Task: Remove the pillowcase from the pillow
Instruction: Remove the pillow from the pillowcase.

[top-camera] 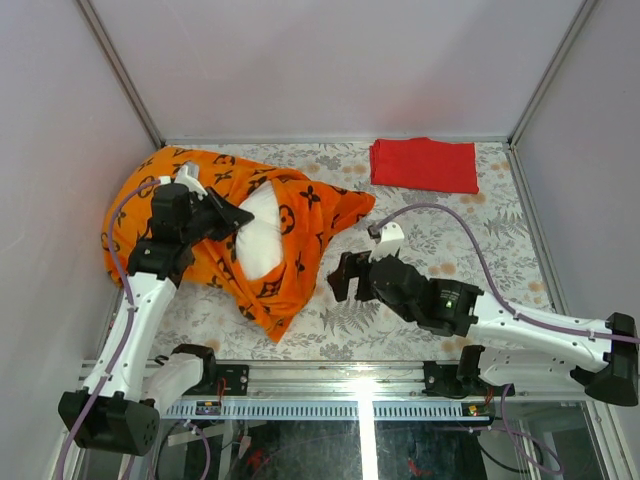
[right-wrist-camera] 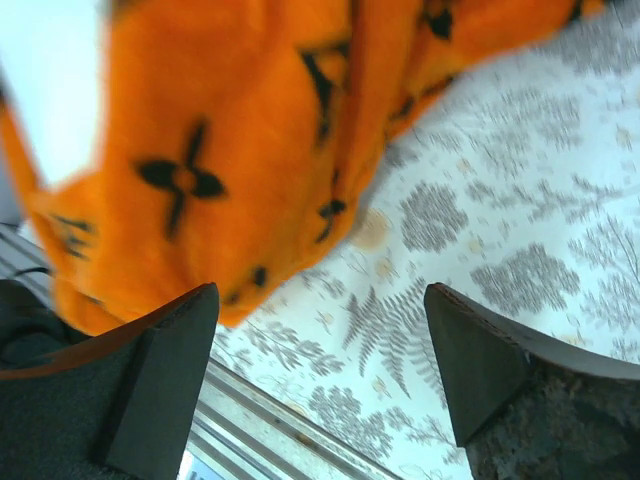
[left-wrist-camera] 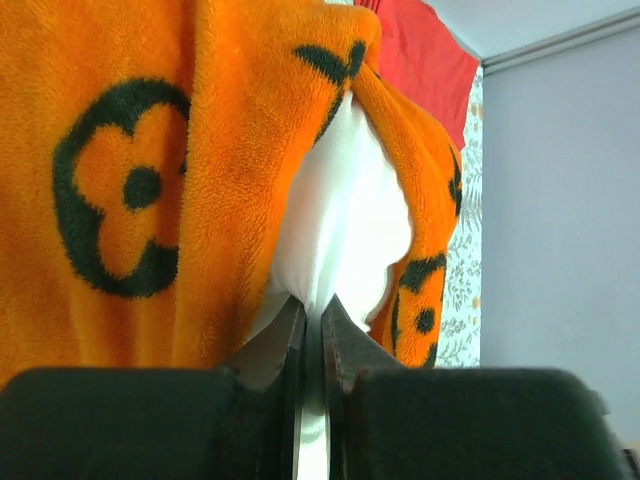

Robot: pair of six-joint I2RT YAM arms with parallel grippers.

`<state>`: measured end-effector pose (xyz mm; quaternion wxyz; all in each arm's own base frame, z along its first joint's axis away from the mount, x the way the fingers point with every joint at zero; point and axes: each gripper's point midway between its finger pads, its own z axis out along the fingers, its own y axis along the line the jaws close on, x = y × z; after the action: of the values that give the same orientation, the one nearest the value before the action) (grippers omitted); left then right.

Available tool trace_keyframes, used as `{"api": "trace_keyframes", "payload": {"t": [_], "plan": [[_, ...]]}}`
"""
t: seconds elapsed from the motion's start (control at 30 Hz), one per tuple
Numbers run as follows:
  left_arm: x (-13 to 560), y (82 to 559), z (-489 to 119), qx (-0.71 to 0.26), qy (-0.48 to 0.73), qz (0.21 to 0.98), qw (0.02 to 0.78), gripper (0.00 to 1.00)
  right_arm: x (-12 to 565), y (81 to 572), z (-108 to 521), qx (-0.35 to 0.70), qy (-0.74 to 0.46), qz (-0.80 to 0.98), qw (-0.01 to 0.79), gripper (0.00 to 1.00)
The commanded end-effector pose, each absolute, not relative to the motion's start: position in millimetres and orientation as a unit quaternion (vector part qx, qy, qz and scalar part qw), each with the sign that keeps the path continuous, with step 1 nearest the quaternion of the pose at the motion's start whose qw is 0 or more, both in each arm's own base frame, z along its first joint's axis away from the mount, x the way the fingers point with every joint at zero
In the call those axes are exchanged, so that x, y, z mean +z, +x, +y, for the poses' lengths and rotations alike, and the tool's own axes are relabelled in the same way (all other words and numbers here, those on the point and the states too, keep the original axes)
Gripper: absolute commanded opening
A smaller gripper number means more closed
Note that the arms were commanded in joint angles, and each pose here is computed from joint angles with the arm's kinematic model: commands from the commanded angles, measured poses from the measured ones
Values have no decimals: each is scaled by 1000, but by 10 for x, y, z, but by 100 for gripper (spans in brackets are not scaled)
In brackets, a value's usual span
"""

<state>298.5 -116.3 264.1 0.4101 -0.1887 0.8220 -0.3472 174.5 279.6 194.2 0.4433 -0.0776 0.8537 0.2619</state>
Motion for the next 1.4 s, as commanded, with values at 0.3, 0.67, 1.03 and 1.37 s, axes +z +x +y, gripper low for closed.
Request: {"api": "trace_keyframes", "payload": {"t": [0.3,0.67,1.03,1.37], "plan": [[2460,3049,-1301,-335,-158,823,432,0,2304,1830,3941,337,-157,832,413,94],[2420,3097,-1375,-338,-148,826,426,0,1420,1814,3491,222,-137,889,375,0],[2384,3163,-1366,-329,-146,831,423,0,887,1710,2445,111,-85,919,369,0],[2040,2632,-1937,-346,-36,865,361,0,2212,2111,2563,171,-87,833,519,97]]}}
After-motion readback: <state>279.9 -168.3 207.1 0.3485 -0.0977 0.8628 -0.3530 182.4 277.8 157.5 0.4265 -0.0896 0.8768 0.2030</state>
